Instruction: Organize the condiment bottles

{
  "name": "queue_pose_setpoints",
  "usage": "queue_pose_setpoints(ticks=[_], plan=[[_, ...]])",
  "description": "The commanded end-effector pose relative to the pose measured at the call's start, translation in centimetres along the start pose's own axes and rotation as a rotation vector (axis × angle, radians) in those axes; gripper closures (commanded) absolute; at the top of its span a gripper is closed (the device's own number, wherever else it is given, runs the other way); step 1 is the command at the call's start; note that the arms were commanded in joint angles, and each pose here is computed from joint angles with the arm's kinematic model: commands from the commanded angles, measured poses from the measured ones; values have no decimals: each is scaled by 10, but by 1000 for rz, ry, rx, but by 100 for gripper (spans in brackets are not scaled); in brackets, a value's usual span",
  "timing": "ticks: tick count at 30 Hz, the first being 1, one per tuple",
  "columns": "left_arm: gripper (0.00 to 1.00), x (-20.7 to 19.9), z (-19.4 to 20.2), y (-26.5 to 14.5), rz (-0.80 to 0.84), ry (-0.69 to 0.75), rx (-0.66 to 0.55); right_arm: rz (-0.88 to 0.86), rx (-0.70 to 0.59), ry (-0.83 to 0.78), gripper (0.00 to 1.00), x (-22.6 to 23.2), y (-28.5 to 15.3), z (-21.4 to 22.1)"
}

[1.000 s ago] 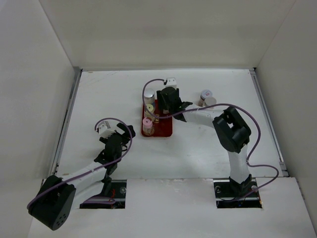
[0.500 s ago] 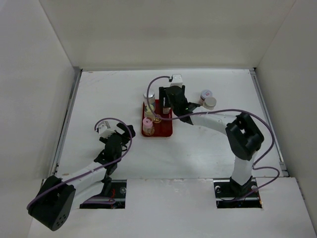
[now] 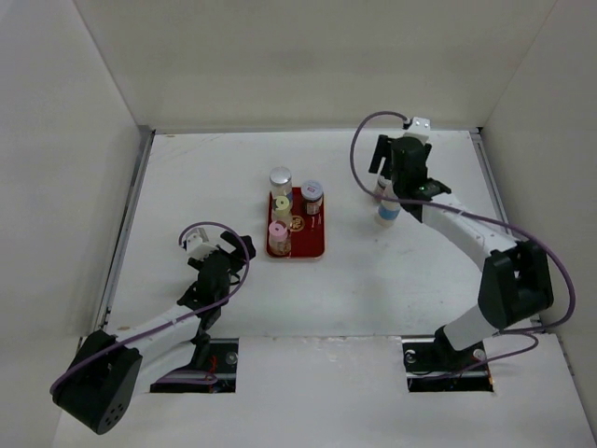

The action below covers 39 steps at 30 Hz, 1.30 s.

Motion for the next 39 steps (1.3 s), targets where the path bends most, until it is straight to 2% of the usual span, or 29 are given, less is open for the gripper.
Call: queue_pose_setpoints(ticks=[1, 5, 7, 13, 23, 28, 34, 36, 39], plan=[[0, -10, -5, 0, 37, -28, -19, 7, 109, -74, 14, -18, 19, 7], [0, -13, -5, 0, 45, -28, -17, 26, 227, -137, 3, -30, 37, 20], [0, -11, -4, 0, 37, -23, -16, 31, 269, -151, 0, -34, 47, 27], [0, -14, -3, 0, 43, -23, -15, 16, 349, -163, 0, -34, 69, 45], [0, -15, -4, -1, 50, -26, -19, 50, 408, -155, 3, -45, 84, 67], [0, -14, -4, -1, 45, -22, -18, 43, 417, -144, 11, -44, 89, 73], [0, -13, -5, -1, 43, -24, -22, 35, 408, -128, 35, -40, 94, 69], [0, -15, -5, -1, 47, -25, -21, 42, 375, -114, 39, -40, 92, 58], [0, -12, -3, -1, 40, -21, -18, 50, 244, -58, 43, -38, 91, 22]])
Point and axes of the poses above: each gripper's point midway between its finger pads, its own y axis out along the fingers, its own x axis along the line the jaws close on, z = x × y, the point moved 1 cm from there along -y, back along the fingers, and after that the axes turned 8 degrees about -y, right-handed, at the moved point
